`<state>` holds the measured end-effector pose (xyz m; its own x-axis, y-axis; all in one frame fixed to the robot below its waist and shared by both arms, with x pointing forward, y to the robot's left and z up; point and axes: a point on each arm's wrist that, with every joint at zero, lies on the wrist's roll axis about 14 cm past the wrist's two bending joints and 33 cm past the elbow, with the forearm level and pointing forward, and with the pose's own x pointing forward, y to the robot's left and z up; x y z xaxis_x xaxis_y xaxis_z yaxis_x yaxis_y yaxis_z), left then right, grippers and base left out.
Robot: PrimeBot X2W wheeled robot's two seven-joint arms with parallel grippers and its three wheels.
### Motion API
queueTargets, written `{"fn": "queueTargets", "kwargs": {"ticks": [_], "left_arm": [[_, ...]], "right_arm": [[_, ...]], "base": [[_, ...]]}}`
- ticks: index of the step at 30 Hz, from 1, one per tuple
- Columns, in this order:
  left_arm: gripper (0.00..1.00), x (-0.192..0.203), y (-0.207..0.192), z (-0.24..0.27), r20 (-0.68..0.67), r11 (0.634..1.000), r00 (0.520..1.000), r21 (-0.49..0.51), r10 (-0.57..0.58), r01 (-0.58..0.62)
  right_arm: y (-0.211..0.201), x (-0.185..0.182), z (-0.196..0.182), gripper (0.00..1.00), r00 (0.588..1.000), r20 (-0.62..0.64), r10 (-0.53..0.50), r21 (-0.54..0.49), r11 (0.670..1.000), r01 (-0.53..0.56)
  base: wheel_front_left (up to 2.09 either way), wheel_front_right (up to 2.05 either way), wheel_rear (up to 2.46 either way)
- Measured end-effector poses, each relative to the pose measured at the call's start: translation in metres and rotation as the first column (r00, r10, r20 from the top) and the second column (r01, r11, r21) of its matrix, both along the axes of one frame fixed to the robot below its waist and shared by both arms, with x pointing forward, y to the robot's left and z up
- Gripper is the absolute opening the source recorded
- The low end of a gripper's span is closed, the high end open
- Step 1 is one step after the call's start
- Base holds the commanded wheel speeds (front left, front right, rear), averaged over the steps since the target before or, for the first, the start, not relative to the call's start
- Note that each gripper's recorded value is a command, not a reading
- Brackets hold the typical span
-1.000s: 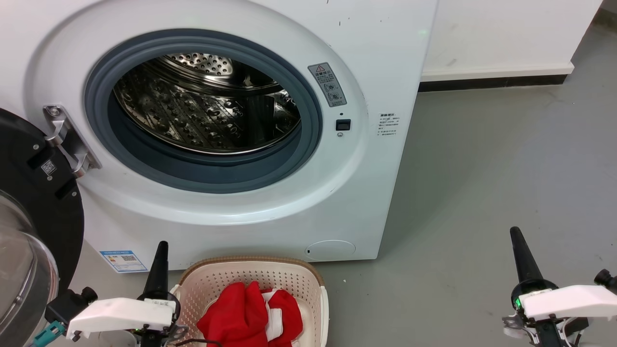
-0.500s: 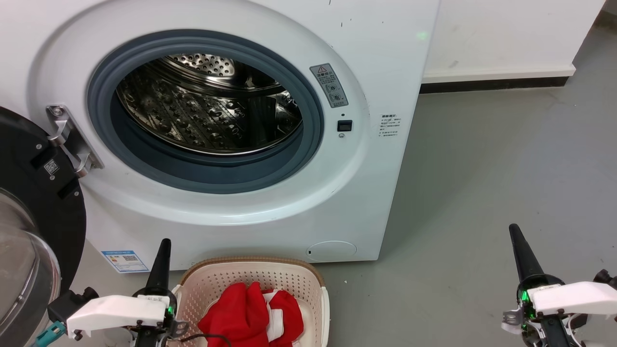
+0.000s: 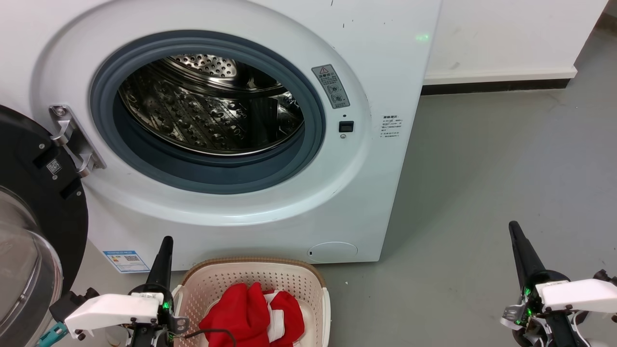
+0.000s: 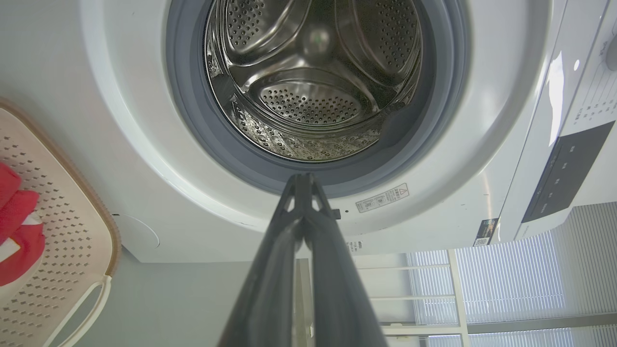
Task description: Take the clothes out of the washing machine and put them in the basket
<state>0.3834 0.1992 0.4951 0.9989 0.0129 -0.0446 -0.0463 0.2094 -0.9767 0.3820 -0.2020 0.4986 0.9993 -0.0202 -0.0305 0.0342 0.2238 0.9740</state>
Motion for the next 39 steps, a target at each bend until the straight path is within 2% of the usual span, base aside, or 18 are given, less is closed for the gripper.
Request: {"fn": "queueTargets", "kwargs": {"ticks": [28,39], "left_arm": [[0.0,0.0048,0.0001,0.0095,0.037,0.978,0.999,-0.208,-0.005,0.013],[0.0,0.0048,0.0002,0.0096,0.037,0.977,0.999,-0.214,-0.005,0.013]], "right_arm": [[0.0021,0.0054,0.0061,0.0,1.0,0.025,0.013,0.22,0.975,-0.019],[0.0021,0.0053,0.0059,0.0,1.0,0.026,0.013,0.228,0.973,-0.019]], "base": [[0.0,0.0,0.0],[0.0,0.0,0.0]]}}
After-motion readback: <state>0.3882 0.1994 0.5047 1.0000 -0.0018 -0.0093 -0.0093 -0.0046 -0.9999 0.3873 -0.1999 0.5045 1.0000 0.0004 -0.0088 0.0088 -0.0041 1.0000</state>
